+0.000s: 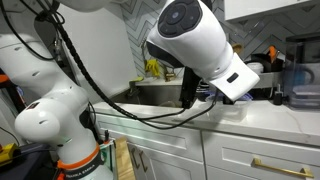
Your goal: Remove the bowl from the dish rack, then put the blue lid on the bowl
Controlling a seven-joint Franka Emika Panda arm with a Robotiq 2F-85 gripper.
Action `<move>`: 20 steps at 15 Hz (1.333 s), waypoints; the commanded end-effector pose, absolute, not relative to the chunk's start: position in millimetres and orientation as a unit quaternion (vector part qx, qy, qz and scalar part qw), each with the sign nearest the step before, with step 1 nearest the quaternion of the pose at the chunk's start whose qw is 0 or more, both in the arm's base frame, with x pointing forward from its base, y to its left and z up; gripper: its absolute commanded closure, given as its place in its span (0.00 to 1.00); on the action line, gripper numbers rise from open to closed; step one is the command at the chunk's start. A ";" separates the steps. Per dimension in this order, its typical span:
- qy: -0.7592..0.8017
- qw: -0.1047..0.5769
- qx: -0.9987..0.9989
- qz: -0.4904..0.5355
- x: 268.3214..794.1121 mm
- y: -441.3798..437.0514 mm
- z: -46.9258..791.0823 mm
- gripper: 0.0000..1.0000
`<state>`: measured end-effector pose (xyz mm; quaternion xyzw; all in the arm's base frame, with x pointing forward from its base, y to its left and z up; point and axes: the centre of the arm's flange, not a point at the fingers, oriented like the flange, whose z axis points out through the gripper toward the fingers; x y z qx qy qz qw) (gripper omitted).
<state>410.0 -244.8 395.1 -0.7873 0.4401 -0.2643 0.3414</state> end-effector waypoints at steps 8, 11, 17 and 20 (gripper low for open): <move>0.438 0.337 -0.798 -0.243 410.2 -253.6 370.1 0.98; 0.436 0.337 -0.798 -0.243 408.8 -255.6 366.4 0.98; 0.415 0.364 -0.789 -0.269 402.8 -259.2 377.3 0.98; 0.405 0.377 -0.788 -0.270 399.8 -260.7 384.7 0.98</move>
